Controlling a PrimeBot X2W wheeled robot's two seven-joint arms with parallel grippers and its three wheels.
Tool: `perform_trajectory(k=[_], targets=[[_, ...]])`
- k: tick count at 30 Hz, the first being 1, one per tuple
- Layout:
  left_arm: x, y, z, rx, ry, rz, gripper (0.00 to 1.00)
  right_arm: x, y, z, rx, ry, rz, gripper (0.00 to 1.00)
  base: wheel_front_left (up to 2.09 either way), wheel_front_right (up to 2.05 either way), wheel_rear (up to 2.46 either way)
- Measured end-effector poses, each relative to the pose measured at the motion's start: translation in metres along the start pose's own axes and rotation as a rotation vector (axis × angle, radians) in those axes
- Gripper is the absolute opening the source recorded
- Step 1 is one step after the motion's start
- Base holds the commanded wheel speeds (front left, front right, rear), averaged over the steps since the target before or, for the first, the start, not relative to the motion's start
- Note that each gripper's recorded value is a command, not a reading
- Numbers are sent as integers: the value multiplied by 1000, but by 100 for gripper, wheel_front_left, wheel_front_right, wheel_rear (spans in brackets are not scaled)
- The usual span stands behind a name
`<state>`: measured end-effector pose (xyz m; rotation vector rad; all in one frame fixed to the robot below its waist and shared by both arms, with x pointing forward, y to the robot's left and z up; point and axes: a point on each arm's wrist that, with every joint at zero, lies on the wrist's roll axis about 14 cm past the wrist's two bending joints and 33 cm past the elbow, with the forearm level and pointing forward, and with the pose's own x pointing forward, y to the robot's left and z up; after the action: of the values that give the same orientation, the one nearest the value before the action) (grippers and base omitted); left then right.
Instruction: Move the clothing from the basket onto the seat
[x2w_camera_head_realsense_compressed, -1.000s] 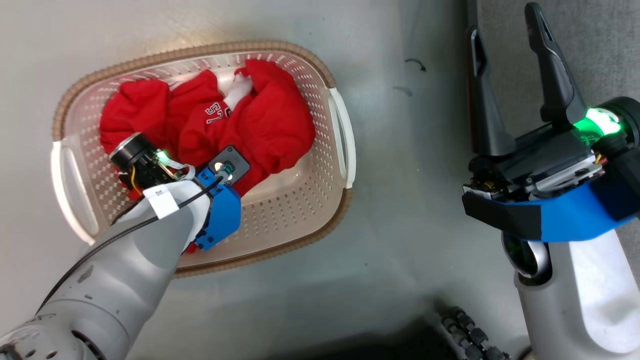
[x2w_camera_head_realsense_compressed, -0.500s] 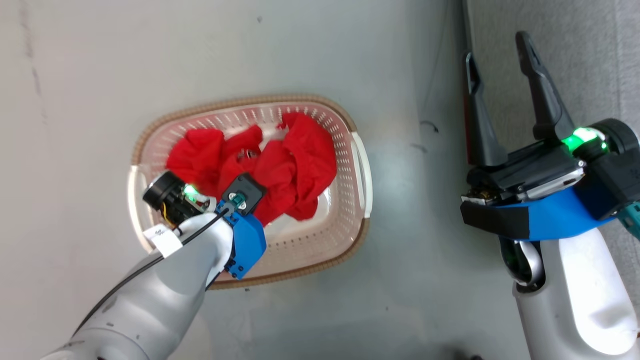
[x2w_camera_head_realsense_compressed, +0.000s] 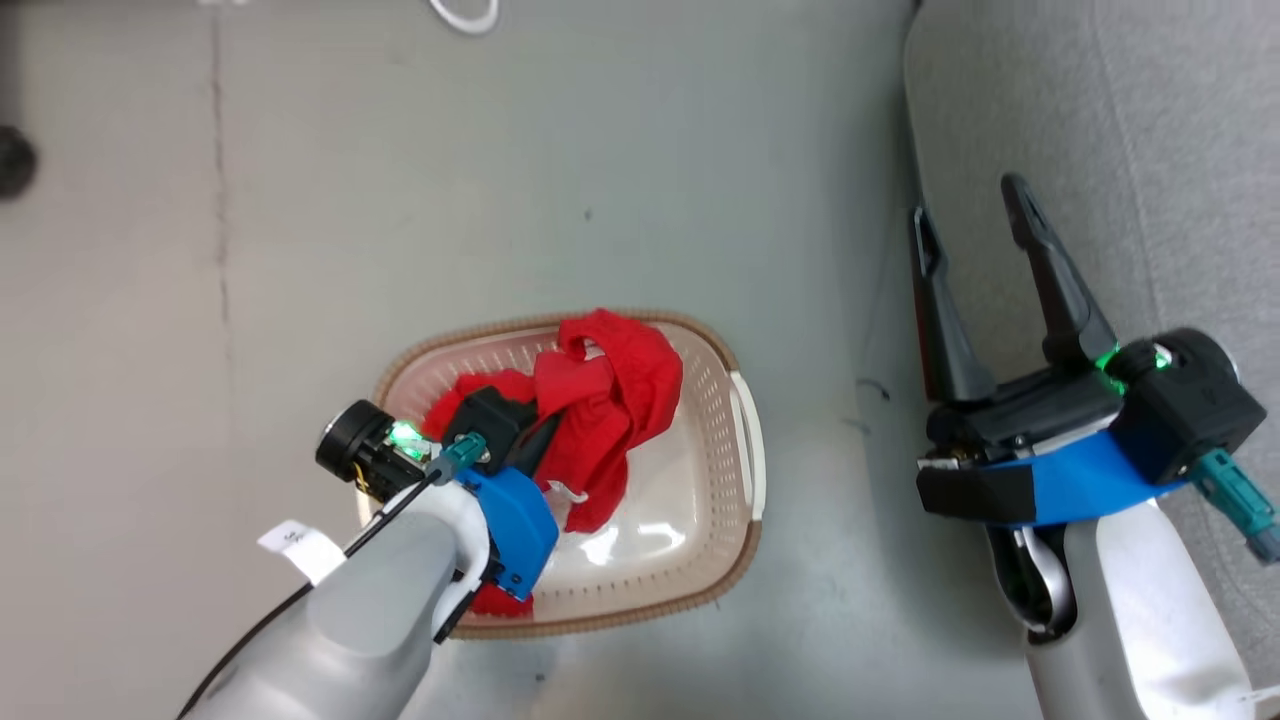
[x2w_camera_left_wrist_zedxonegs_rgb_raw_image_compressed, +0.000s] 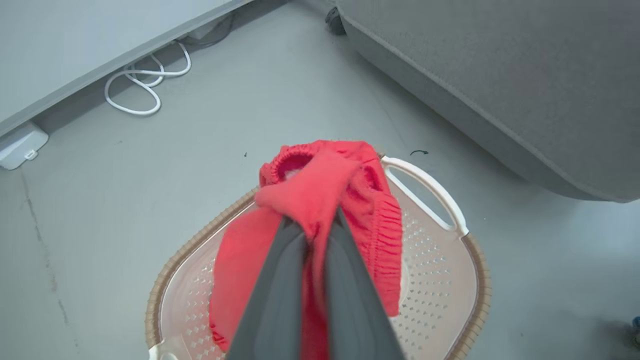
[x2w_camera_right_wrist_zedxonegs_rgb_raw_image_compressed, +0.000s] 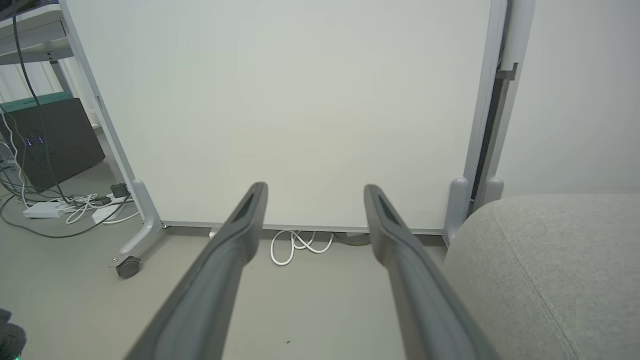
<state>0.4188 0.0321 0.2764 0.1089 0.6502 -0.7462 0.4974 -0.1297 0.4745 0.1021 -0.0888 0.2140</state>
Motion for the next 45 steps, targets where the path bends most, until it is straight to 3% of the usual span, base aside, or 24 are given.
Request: perform_trajectory(k=[23, 37, 45], targets=[[-111, -8, 163, -19, -575, 168, 0, -61, 23, 69, 29, -100, 5, 100, 0, 0, 0], [-153, -51, 246, 63, -827, 94, 0, -87, 28, 83, 36, -127, 1, 100, 0, 0, 0], [-156, -68, 264, 84, -867, 46, 0, -92, 28, 84, 38, -128, 1, 100, 0, 0, 0]])
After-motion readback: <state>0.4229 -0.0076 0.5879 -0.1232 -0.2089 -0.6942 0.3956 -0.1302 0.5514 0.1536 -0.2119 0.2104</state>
